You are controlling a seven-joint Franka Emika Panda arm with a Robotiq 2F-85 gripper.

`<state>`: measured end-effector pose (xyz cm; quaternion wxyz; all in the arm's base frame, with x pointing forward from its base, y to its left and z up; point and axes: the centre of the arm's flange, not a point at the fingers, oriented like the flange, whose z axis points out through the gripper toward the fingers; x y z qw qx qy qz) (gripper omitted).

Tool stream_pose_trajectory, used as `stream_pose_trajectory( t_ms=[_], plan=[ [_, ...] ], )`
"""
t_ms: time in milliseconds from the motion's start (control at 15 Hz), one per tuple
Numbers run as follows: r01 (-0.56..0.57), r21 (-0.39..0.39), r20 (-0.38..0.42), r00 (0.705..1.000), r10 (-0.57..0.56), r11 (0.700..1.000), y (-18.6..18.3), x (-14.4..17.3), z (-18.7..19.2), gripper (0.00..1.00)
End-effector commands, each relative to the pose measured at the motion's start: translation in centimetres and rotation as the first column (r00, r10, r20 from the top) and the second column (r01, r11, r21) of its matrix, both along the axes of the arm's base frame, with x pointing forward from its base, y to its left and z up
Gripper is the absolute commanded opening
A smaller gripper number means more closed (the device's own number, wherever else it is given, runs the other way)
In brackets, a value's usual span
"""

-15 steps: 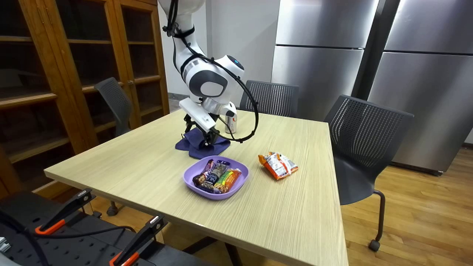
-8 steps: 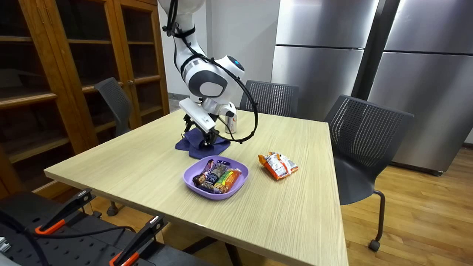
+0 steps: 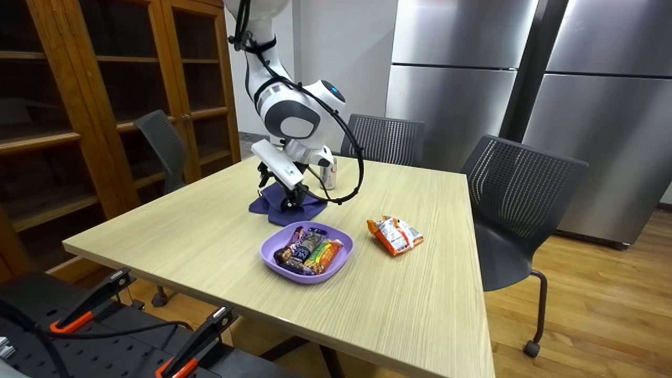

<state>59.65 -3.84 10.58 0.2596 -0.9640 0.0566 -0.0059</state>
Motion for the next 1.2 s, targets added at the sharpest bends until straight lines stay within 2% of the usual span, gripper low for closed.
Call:
stream_pose_trajectory(
  t_ms=[0,267,333,400,467,1000,1133],
  plan=[
    [-0.012,0.026,0.012,1.000,0.012,1.000,0.1,-1.5,1.6,1.00],
    [-0.006,0.028,0.010,1.000,0.006,1.000,0.0,-2.1,1.8,0.99],
    [-0.002,0.030,0.009,1.000,0.001,1.000,0.0,-2.2,1.8,0.76],
    [0.002,0.031,0.009,1.000,-0.002,1.000,0.0,-2.3,1.9,0.74],
    [0.007,0.033,0.009,1.000,-0.007,0.999,-0.1,-2.4,1.9,0.68],
    [0.029,0.041,0.016,0.999,-0.029,0.999,-0.7,-2.9,2.3,0.05],
    [0.034,0.041,0.016,0.999,-0.034,0.999,-0.9,-3.0,2.3,0.00]
  ],
)
